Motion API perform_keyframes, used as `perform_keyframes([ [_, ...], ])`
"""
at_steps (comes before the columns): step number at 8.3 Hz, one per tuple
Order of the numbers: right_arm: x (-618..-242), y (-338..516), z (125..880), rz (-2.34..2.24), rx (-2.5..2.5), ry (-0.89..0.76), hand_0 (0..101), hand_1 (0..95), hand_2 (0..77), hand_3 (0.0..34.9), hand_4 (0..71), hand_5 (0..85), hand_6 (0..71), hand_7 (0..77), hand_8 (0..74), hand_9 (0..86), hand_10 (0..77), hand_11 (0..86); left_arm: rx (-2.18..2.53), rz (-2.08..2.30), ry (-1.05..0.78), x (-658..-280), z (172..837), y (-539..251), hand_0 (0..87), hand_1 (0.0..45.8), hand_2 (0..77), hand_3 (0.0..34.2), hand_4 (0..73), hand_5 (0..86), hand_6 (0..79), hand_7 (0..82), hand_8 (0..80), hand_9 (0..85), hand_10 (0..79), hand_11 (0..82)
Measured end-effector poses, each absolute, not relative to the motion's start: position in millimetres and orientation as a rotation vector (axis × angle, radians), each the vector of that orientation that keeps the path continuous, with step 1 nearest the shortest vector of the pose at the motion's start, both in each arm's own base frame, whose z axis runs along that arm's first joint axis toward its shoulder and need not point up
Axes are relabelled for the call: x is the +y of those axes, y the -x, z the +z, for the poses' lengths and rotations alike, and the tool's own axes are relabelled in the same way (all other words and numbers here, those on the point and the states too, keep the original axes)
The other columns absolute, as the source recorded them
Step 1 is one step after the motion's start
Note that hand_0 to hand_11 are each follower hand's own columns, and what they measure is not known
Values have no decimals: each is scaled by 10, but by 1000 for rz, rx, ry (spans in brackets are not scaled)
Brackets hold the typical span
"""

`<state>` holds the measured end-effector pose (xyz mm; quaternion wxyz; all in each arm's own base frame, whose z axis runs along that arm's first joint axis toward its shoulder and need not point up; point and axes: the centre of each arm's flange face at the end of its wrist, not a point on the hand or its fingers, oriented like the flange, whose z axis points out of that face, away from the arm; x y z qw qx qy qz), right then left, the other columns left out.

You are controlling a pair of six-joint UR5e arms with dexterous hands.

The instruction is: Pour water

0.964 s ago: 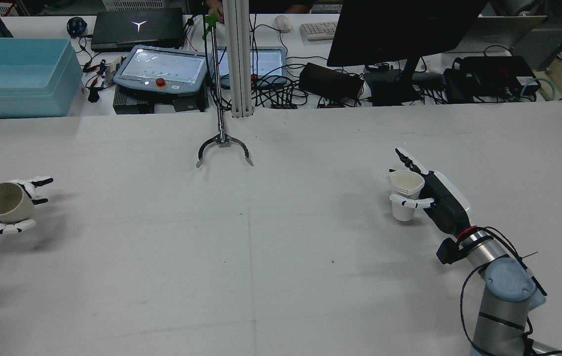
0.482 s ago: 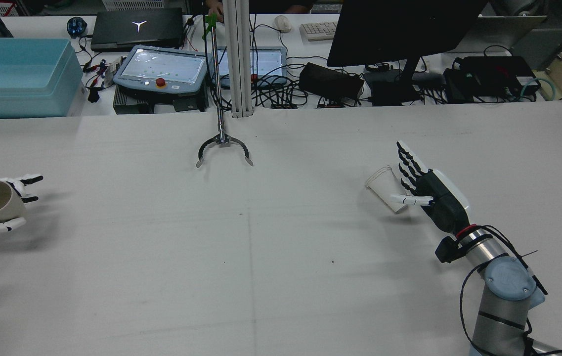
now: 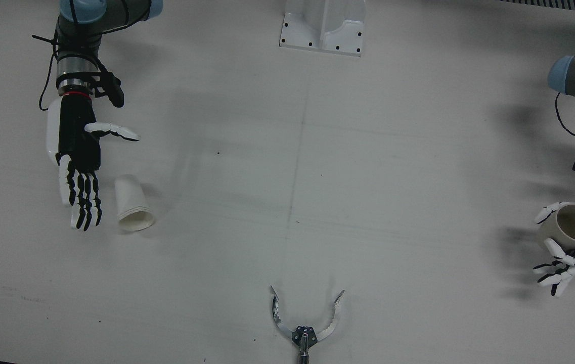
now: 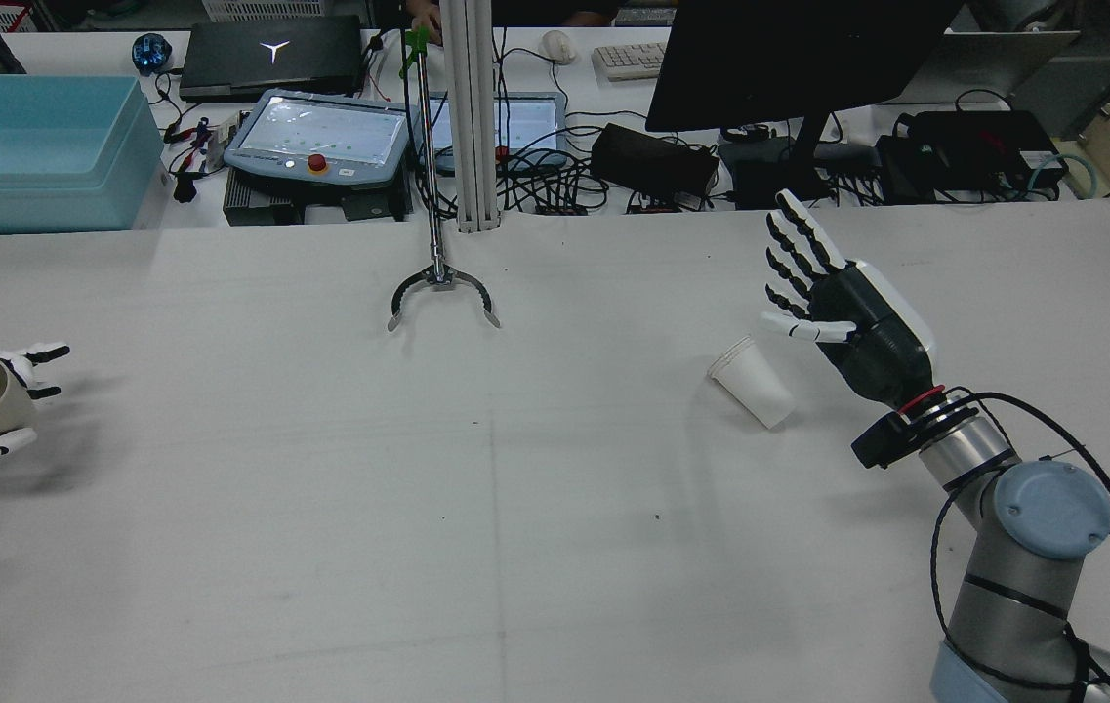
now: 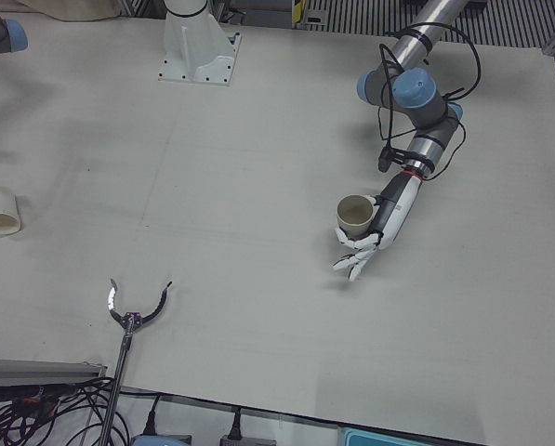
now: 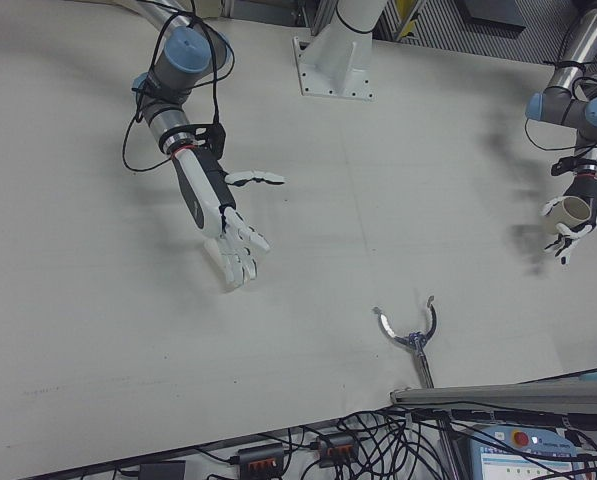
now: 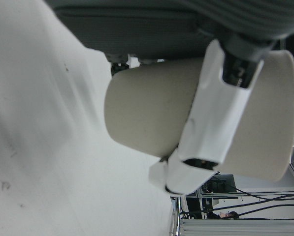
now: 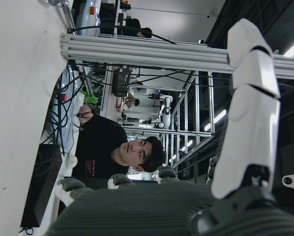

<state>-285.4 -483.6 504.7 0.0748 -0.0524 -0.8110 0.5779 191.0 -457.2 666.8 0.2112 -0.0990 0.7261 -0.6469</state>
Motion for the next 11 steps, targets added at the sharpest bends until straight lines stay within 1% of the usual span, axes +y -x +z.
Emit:
perform_keyframes([
  [1, -4858, 2636, 4825, 1711, -2479, 143, 552, 251, 147, 304, 0, 87, 60, 5, 0, 5, 0, 5, 2011, -1803, 272, -4571, 6840, -1905, 803, 300, 360, 0, 453, 453, 256, 120, 87, 38, 142, 240],
  [2, -4856, 2490, 4692, 1703, -2499, 129, 557, 262, 185, 303, 0, 82, 71, 5, 5, 5, 0, 5, 2007, -1811, 275, -4564, 7008, -1899, 803, 300, 360, 0, 453, 453, 256, 120, 87, 38, 142, 240],
  [3, -4850, 2418, 4628, 1701, -2505, 120, 557, 262, 185, 303, 0, 93, 109, 5, 0, 5, 0, 5, 2009, -1813, 281, -4559, 7128, -1894, 803, 300, 360, 0, 453, 453, 245, 120, 87, 38, 142, 240],
  [4, -4843, 2398, 4606, 1700, -2505, 118, 559, 267, 196, 304, 0, 93, 109, 131, 11, 5, 0, 5, 2020, -1808, 289, -4562, 7181, -1895, 801, 300, 360, 0, 453, 453, 245, 131, 87, 38, 142, 240],
  [5, -4839, 2396, 4603, 1700, -2503, 117, 555, 251, 196, 304, 0, 93, 120, 104, 11, 5, 0, 5, 2029, -1804, 294, -4564, 7203, -1896, 801, 300, 360, 0, 453, 453, 245, 131, 87, 38, 142, 240],
  [6, -4835, 2403, 4610, 1701, -2499, 117, 555, 251, 196, 304, 0, 93, 120, 104, 11, 5, 0, 5, 2033, -1801, 296, -4563, 7226, -1896, 801, 295, 360, 0, 453, 453, 224, 131, 71, 22, 125, 213],
  [7, -4832, 2413, 4616, 1702, -2496, 118, 553, 251, 207, 305, 0, 93, 131, 114, 11, 5, 0, 5, 2036, -1799, 298, -4564, 7239, -1896, 799, 267, 365, 0, 480, 415, 104, 33, 0, 11, 38, 104],
  [8, -4829, 2422, 4621, 1703, -2492, 119, 553, 251, 207, 305, 0, 93, 131, 114, 11, 5, 0, 5, 2038, -1799, 298, -4565, 7245, -1893, 717, 224, 349, 0, 469, 376, 65, 11, 0, 11, 38, 76],
  [9, -4827, 2427, 4624, 1704, -2488, 118, 554, 251, 207, 304, 0, 93, 131, 114, 11, 5, 0, 5, 2040, -1798, 299, -4566, 7246, -1892, 541, 22, 169, 0, 240, 136, 16, 5, 0, 11, 11, 33],
  [10, -4825, 2428, 4625, 1705, -2487, 118, 554, 251, 207, 304, 0, 93, 142, 125, 11, 5, 0, 5, 2041, -1798, 299, -4565, 7251, -1890, 541, 22, 169, 0, 240, 136, 16, 5, 0, 11, 11, 44],
  [11, -4823, 2428, 4618, 1704, -2488, 119, 554, 251, 218, 304, 0, 93, 136, 125, 11, 5, 0, 5, 2043, -1798, 298, -4569, 7252, -1880, 540, 11, 27, 0, 120, 0, 16, 5, 0, 11, 11, 44],
])
